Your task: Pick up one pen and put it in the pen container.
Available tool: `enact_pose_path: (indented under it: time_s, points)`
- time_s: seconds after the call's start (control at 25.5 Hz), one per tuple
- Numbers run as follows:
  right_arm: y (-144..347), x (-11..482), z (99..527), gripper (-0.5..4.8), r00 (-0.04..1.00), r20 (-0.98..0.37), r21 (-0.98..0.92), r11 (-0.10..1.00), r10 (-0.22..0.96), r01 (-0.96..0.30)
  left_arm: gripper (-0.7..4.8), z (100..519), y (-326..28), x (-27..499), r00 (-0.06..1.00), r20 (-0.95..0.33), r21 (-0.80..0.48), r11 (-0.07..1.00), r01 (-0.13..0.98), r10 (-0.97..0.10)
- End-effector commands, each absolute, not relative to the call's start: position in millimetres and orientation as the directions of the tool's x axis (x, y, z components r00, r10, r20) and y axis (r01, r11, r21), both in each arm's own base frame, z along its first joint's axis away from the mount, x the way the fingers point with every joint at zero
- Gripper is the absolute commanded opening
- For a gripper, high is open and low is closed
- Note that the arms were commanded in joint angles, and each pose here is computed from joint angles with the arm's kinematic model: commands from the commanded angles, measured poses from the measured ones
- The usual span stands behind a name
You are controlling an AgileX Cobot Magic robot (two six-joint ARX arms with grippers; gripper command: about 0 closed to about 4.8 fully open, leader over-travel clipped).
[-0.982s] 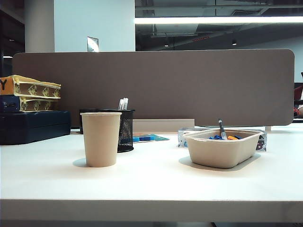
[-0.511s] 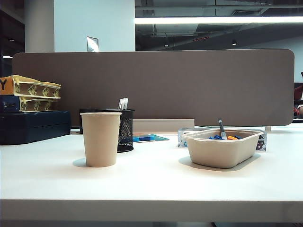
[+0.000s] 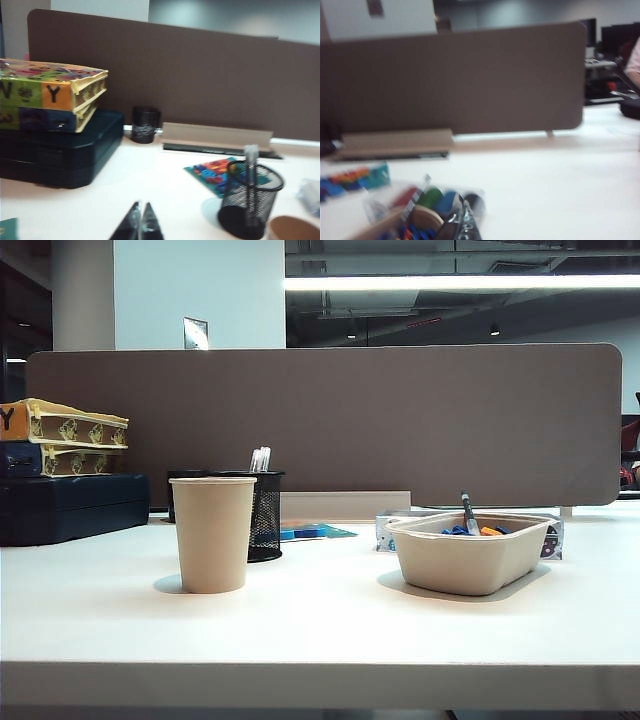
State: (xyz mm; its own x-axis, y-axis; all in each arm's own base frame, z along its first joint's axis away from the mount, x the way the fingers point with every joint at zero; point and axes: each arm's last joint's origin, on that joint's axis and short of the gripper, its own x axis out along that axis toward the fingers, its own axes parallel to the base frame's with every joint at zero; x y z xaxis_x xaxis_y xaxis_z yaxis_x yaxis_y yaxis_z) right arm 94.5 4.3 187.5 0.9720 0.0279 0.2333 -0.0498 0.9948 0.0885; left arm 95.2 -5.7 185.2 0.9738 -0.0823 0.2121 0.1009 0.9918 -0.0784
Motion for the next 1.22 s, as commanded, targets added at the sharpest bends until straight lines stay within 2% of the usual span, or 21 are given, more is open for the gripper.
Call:
enact_pose_path:
  time_s: [0.04, 0.28, 0.51, 0.71, 0.9, 1.06, 1.22]
  points:
    - [4.6, 90.6, 201.1, 0.0, 0.95, 0.31, 0.123, 0.989, 0.043, -0.085, 0.22, 193.2, -8.3, 92.9, 0.953, 0.252, -0.108, 0.974, 0.201, -0.169]
    - [4.6, 85.8, 216.5, 0.0, 0.942, 0.331, 0.119, 0.988, 0.053, -0.098, 0.22, 207.2, -11.1, 88.1, 0.918, 0.286, -0.07, 0.949, 0.307, -0.276]
    - [4.3, 80.6, 231.2, 0.0, 0.946, 0.321, 0.116, 0.989, 0.052, -0.093, 0.37, 218.9, -11.4, 84.3, 0.913, 0.285, -0.067, 0.944, 0.323, -0.292]
    - [4.1, 77.5, 238.3, 0.0, 0.945, 0.322, 0.115, 0.989, 0.053, -0.095, 0.83, 221.1, -11.6, 83.6, 0.91, 0.287, -0.113, 0.932, 0.343, -0.3]
    - [4.8, 72.5, 246.9, 0.0, 0.958, 0.272, 0.109, 0.987, 0.086, -0.12, 0.83, 238.1, -11.4, 77.1, 0.904, 0.302, -0.11, 0.931, 0.348, -0.302]
    - [6.4, 70.8, 248.4, 0.0, 0.959, 0.243, 0.097, 0.98, 0.143, -0.171, 0.82, 243.4, -13.6, 78.0, 0.884, 0.275, -0.095, 0.905, 0.415, -0.377]
    - [7.1, 69.6, 249.8, 0.41, 0.959, 0.228, 0.093, 0.976, 0.169, -0.194, 0.82, 248.9, -14.1, 82.9, 0.889, 0.248, -0.104, 0.902, 0.419, -0.384]
